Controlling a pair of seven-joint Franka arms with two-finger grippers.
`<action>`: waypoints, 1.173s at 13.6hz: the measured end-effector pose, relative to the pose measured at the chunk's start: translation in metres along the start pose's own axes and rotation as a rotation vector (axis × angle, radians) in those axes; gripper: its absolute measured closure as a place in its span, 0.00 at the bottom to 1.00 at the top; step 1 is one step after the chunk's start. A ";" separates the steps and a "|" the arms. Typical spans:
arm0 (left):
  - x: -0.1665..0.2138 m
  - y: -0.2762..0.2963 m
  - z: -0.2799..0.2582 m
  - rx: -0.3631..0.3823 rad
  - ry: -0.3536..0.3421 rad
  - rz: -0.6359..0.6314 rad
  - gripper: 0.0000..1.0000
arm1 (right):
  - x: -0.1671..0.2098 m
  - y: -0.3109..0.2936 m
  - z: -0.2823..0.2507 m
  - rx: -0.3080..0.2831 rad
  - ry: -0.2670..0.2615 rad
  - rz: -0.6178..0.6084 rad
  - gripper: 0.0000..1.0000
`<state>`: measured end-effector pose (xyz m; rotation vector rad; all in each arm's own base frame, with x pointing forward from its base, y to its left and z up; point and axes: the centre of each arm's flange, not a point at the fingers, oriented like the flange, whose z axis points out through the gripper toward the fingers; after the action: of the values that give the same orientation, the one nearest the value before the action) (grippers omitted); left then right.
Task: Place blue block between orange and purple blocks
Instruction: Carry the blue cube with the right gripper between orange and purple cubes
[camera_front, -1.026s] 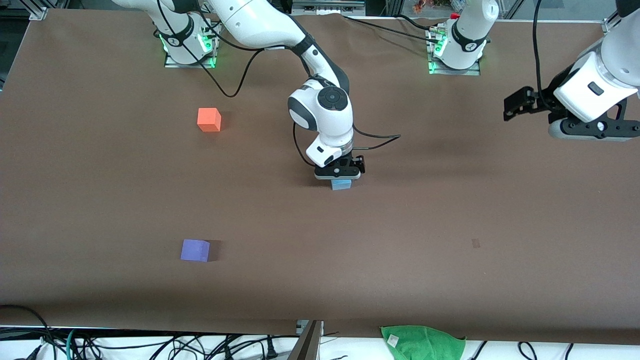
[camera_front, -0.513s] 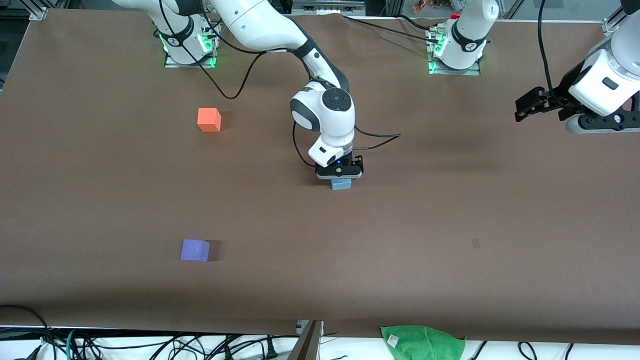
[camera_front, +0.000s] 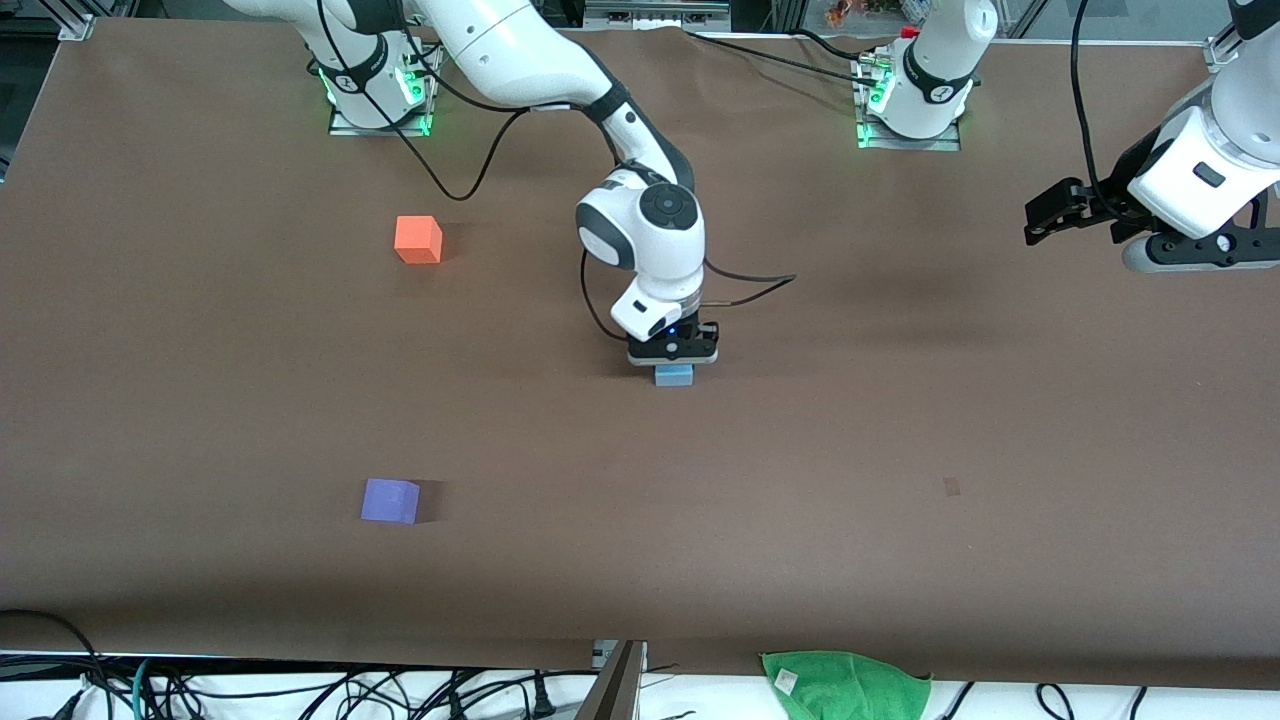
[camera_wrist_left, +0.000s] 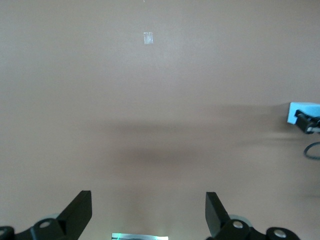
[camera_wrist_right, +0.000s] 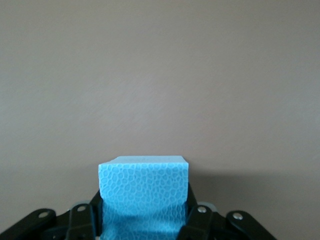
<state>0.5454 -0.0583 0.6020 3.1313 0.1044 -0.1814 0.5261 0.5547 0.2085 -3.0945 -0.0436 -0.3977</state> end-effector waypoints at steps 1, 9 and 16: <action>0.000 0.000 0.000 0.000 0.000 -0.001 0.00 | 0.016 0.016 -0.004 -0.022 -0.018 -0.016 0.44; 0.001 -0.004 0.001 -0.001 -0.001 -0.009 0.00 | 0.134 0.271 -0.052 -0.069 -0.262 -0.128 0.44; 0.002 -0.005 0.002 -0.001 -0.001 -0.010 0.00 | 0.058 0.388 -0.024 -0.036 -0.264 -0.079 0.44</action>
<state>0.5465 -0.0533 0.6002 3.1301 0.1209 -0.1832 0.5876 0.1680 0.2390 -3.1655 -0.1653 0.0118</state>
